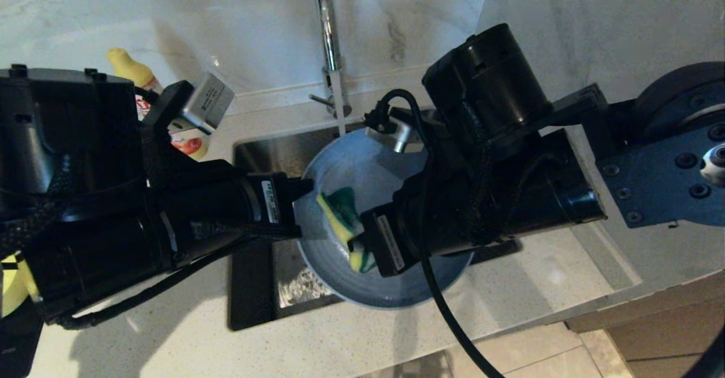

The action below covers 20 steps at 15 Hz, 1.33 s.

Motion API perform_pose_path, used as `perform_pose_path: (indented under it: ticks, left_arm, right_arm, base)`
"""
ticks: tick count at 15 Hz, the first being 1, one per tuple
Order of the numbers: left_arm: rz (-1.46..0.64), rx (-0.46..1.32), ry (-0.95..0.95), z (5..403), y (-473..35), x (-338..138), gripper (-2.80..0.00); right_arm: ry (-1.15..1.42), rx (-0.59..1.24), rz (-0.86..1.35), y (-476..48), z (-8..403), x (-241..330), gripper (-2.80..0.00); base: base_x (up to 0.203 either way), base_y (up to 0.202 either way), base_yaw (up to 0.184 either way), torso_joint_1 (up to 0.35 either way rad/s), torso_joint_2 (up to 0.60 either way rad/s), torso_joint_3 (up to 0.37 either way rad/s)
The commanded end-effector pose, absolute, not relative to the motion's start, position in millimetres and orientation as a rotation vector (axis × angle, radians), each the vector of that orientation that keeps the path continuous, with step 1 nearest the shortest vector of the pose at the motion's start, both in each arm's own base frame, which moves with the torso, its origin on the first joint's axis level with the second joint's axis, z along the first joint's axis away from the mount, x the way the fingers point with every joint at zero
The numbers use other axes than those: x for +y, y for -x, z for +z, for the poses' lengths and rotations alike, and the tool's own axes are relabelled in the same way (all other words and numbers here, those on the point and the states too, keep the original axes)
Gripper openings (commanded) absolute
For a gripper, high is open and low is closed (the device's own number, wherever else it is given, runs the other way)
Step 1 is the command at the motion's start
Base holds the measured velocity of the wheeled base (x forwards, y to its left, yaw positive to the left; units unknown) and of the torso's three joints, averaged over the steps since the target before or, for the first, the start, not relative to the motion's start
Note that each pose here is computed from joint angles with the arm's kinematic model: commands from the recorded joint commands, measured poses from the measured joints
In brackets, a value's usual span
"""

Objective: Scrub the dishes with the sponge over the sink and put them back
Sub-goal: Wipe the plate

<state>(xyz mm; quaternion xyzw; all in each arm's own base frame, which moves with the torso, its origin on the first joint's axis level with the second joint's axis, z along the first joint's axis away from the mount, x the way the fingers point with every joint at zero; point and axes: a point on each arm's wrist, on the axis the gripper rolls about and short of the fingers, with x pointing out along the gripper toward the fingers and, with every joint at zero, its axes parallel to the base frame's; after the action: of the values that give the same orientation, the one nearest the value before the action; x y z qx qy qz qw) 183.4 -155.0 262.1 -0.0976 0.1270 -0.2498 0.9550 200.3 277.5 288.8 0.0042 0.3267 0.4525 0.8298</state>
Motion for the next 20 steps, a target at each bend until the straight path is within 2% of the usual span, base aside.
perform_pose_path:
  ticks: [1,12,20]
  left_arm:
    - [-0.505,0.242,0.207,267.4,-183.4,-154.3,-2.8]
    - [-0.494,0.247,0.204,266.3,-178.1,-148.6,-2.8]
    - [-0.425,0.211,0.228,272.2,-188.3,-134.3,-2.8]
  right_arm:
    - [-0.011,0.689,0.965,-197.7,291.6,276.0,-2.8]
    - [-0.077,0.576,0.853,-224.2,322.5,237.9,-2.8]
    - [-0.06,0.634,0.804,-224.0,316.7,220.7,-2.8]
  base:
    - [0.0,0.0,0.0,0.0,0.0,0.0]
    - [0.0,0.0,0.0,0.0,0.0,0.0]
    - [0.0,0.0,0.0,0.0,0.0,0.0]
